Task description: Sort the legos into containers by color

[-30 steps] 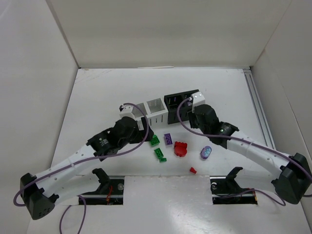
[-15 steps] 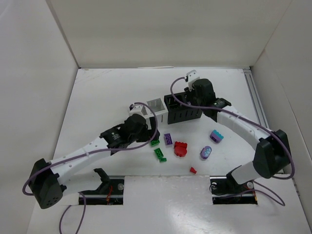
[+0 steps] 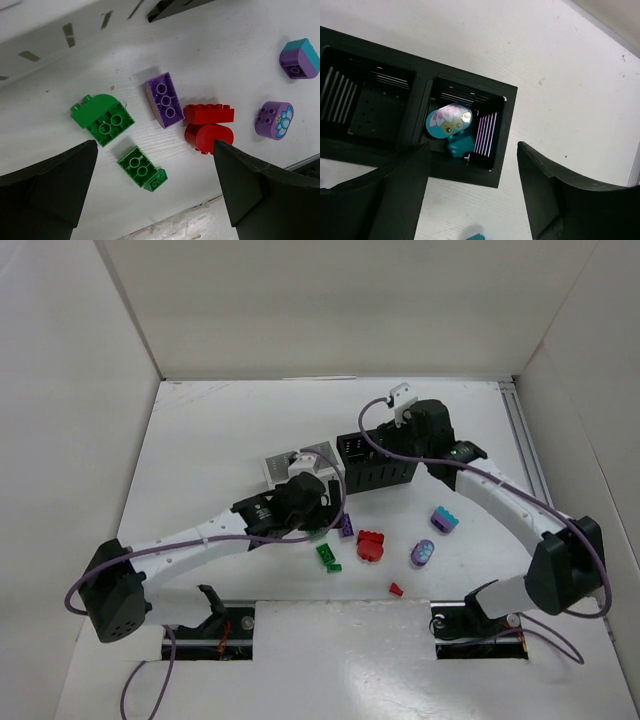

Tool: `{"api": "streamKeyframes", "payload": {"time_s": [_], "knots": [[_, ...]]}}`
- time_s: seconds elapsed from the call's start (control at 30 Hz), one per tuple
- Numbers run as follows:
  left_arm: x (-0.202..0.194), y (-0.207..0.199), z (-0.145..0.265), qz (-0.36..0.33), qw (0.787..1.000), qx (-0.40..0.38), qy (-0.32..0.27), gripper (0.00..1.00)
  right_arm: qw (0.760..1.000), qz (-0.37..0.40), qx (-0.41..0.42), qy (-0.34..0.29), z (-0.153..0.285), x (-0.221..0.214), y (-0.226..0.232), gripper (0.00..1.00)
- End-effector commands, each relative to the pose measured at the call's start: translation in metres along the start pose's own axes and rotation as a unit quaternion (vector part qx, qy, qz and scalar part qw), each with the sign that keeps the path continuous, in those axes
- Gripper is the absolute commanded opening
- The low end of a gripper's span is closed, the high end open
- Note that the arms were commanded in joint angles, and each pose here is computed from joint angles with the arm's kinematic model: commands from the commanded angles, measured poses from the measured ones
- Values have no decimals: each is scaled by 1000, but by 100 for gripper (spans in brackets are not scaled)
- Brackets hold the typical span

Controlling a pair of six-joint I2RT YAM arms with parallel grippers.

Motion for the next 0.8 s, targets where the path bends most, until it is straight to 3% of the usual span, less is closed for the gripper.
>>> {"api": "streamKeyframes", "payload": {"time_s": [0.0, 0.33, 0.77], "knots": [[6, -17, -3, 13, 1000, 2, -19, 100, 999, -6, 0, -49, 33, 14, -10, 75], [-14, -50, -28, 28, 1000, 7, 7, 100, 997, -35, -25, -64, 111, -52, -13, 92], [-12, -61, -58, 31, 998, 51, 4, 89, 998, -40, -51, -24, 137, -86, -19, 94]]}}
Point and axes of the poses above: each gripper's point midway between its finger pads, its own z axis back along the fingers, its own y axis along the line the jaws close on, x = y × z, the point moved 6 cm from there along z, back along the fingers, and after that the axes turned 2 degrees about z, right-handed, at the moved point
